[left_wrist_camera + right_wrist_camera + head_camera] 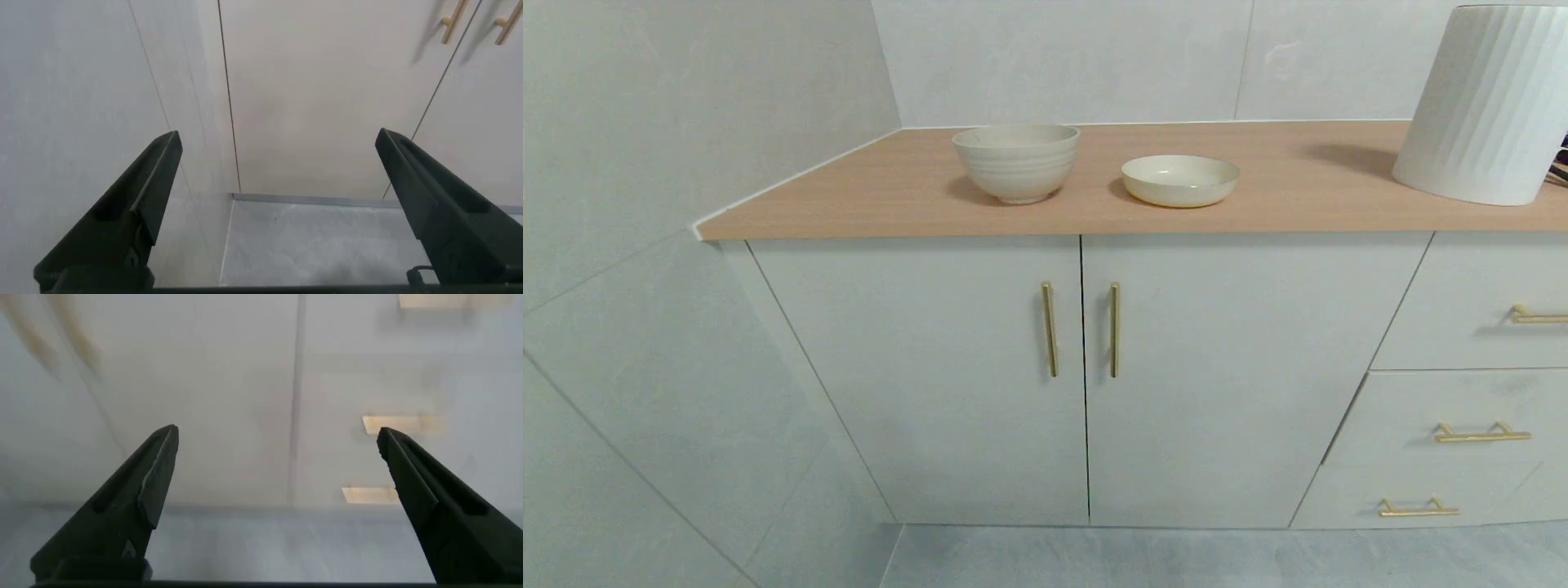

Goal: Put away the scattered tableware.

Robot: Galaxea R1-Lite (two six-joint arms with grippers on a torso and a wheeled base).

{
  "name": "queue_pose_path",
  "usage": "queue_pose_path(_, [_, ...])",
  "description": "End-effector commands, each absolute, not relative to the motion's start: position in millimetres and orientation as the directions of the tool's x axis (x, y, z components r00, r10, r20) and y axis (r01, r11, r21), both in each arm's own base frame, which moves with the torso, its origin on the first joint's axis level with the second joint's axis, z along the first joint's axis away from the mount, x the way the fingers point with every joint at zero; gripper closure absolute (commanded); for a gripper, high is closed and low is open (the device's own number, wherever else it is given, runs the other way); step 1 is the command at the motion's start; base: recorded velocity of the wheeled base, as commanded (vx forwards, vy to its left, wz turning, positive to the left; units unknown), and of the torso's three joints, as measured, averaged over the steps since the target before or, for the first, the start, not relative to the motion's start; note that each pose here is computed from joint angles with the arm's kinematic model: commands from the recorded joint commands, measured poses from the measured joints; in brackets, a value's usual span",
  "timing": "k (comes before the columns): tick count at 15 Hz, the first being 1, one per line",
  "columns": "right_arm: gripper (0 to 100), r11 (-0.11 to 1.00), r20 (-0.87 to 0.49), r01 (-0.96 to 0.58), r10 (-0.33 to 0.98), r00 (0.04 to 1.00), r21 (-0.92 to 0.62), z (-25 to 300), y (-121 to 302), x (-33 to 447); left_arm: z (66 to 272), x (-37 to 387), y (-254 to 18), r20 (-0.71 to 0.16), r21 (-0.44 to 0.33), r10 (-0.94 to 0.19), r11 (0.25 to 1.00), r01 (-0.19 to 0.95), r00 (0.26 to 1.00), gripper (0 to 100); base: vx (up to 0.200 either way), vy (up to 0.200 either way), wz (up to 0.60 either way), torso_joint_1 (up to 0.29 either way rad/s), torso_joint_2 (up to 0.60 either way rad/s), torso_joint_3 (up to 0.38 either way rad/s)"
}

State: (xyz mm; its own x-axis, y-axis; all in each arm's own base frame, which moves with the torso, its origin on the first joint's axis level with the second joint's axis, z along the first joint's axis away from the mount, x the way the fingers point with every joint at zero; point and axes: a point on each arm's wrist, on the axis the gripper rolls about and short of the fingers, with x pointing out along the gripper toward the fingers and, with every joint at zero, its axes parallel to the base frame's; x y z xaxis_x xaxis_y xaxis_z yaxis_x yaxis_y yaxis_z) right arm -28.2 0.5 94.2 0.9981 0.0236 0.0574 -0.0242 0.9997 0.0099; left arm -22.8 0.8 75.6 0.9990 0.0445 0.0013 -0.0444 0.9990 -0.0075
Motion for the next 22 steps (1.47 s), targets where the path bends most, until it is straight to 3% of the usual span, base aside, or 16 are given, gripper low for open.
queue_pose_path(1, [0,0.981,0.091,-0.191,0.189,0.978,0.016,144.5,3.4,-33.5,75.6,-22.8,0.9,0.002,-0.008,0.044,0.999,-0.044,0.999,0,0.0,0.0,0.0,0.0,0.0,0.0])
queue_pose_path(3, [0,0.947,-0.122,-0.314,0.321,0.939,0.069,164.8,6.9,4.8,75.6,-22.8,0.9,0.002,-0.008,0.044,0.999,-0.044,0.999,0,0.0,0.0,0.0,0.0,0.0,0.0])
queue_pose_path(6, [0,0.855,-0.363,-0.495,0.515,0.777,0.153,181.9,20.9,78.1,75.6,-22.8,0.8,0.002,-0.008,0.043,0.999,-0.043,0.999,0,0.0,0.0,0.0,0.0,0.0,0.0])
queue_pose_path(10, [0,0.787,-0.367,-0.595,0.609,0.703,0.165,187.4,73.3,177.0,75.6,-22.8,0.9,0.002,-0.008,0.044,0.999,-0.044,0.999,0,0.0,0.0,0.0,0.0,0.0,0.0])
queue_pose_path(14, [0,0.686,-0.216,-0.677,0.727,0.652,0.266,184.2,144.5,245.8,75.6,-22.8,0.9,0.002,-0.008,0.044,0.999,-0.044,0.999,0,0.0,0.0,0.0,0.0,0.0,0.0])
queue_pose_path(22, [0,0.638,-0.195,-0.722,0.77,0.608,0.269,173.6,202.5,299.3,75.6,-22.8,0.9,0.002,-0.008,0.044,0.999,-0.044,0.999,0,0.0,0.0,0.0,0.0,0.0,0.0])
